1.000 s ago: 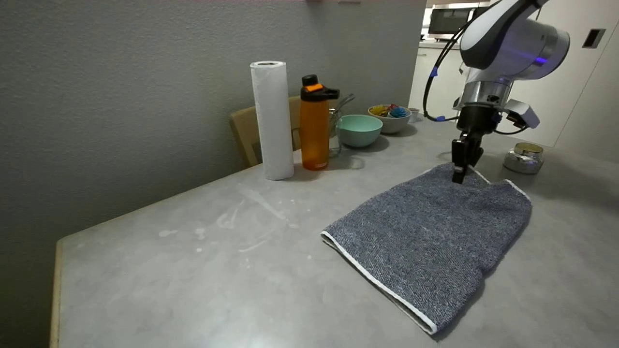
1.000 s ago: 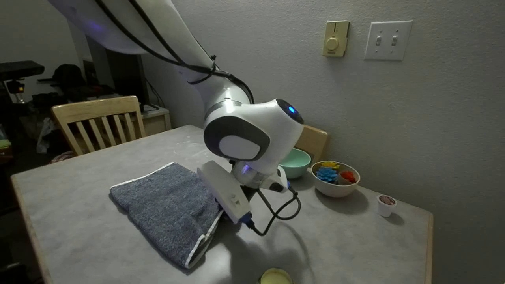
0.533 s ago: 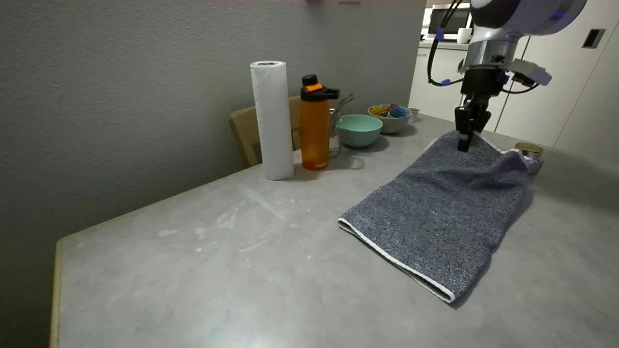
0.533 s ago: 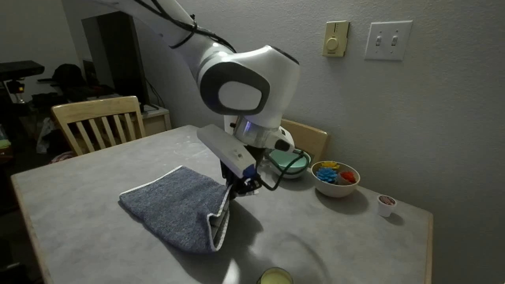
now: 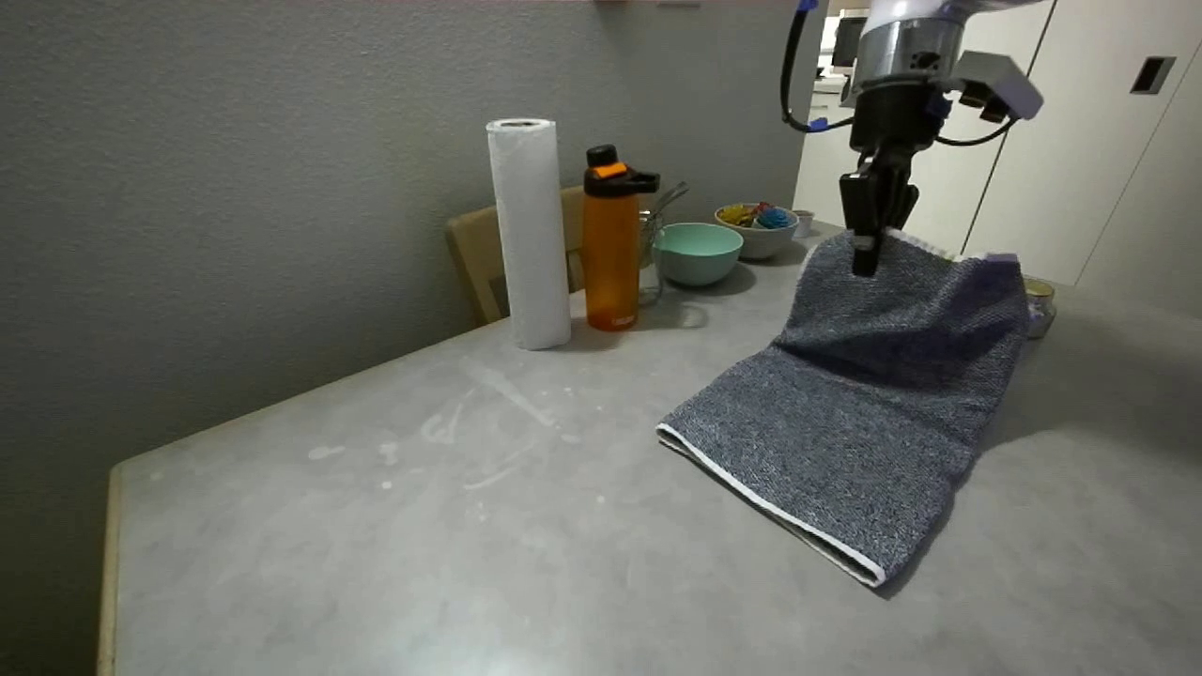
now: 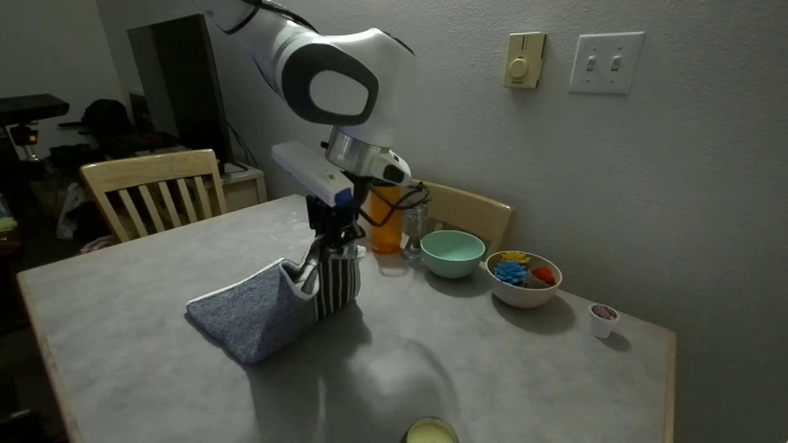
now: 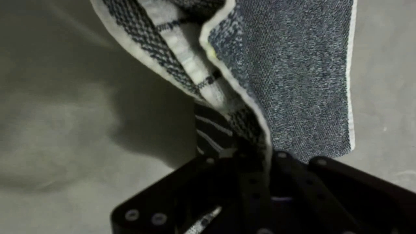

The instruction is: Fold the towel once

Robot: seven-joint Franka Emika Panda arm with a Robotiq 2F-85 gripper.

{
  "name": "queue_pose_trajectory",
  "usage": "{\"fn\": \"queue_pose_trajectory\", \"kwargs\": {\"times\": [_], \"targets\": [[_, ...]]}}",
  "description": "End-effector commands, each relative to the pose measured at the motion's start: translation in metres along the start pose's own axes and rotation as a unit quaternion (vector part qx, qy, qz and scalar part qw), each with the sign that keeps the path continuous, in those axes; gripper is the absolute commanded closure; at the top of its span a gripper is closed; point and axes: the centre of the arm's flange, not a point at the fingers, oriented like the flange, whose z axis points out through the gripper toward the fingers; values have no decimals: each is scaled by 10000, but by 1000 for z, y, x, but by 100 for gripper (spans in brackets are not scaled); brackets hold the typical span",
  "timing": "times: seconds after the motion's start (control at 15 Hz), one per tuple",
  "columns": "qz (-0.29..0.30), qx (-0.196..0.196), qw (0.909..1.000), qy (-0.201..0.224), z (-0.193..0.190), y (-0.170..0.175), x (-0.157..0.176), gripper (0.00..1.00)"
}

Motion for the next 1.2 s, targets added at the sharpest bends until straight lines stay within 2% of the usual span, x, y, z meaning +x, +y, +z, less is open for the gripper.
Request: {"fn": "queue_pose_trajectory", "kwargs": {"times": [0.0, 0.4, 0.8, 1.13], "targets": [[-74, -76, 9997, -202, -3, -41, -7, 98], [-390, 12, 9980, -493, 11, -77, -2, 98], [-657, 178, 9945, -799, 23, -91, 5, 98], [-729, 190, 9941, -775, 32, -93, 19, 98]]}}
